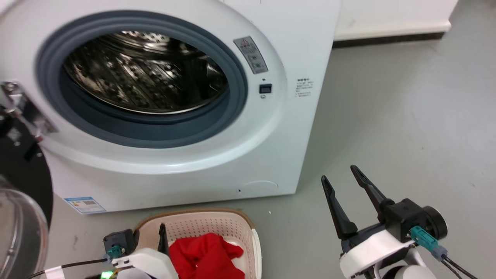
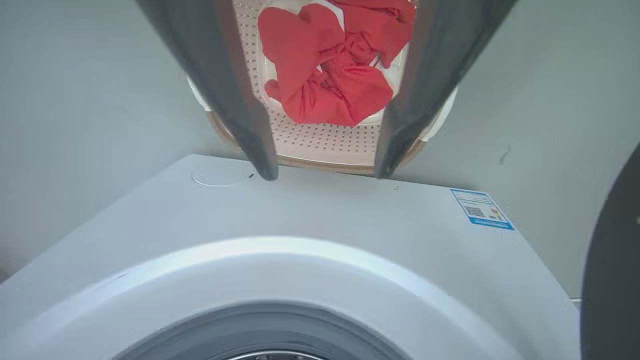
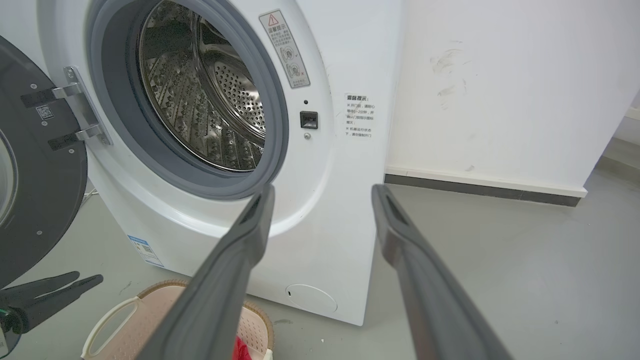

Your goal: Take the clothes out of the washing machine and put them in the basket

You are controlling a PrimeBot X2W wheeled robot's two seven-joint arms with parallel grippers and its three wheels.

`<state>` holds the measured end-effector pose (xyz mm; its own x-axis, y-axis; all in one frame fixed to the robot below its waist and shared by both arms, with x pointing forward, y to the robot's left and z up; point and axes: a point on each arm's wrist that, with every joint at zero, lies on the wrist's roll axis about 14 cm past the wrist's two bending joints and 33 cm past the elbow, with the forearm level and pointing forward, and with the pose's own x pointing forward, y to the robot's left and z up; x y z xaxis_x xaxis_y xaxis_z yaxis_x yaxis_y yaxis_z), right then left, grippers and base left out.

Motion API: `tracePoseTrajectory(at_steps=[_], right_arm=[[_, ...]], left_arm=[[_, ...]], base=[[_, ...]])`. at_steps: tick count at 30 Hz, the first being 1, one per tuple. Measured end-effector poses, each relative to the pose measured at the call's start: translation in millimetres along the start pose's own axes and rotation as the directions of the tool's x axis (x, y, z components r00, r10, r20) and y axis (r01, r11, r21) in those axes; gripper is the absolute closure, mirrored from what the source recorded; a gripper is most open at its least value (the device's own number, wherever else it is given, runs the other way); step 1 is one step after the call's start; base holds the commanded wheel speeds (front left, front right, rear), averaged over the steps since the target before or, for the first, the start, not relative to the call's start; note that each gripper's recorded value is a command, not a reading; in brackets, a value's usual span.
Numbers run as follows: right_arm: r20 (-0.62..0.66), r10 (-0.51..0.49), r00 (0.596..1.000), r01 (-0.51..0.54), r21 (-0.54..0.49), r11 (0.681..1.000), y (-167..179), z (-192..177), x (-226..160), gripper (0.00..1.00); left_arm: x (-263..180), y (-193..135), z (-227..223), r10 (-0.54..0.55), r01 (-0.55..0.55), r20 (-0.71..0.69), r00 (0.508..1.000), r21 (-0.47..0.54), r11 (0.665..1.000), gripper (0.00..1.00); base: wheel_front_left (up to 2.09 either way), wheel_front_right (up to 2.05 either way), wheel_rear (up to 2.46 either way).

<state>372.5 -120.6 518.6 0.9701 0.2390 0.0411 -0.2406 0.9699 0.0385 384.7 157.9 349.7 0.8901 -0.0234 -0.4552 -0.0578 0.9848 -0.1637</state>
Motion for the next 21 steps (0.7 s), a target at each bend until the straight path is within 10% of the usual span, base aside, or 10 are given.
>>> tracePoseTrajectory(at_steps=[21], right_arm=[[0.022, -0.023, 0.999, 0.023, -0.031, 0.999, -0.8, 14.7, -27.8, 0.0]], left_arm=[[-95.8, -38.1, 165.4, -0.176, 0.043, 0.594, 0.785, 0.232, 0.972, 0.0]], base=[[0.0, 0.0, 0.0]])
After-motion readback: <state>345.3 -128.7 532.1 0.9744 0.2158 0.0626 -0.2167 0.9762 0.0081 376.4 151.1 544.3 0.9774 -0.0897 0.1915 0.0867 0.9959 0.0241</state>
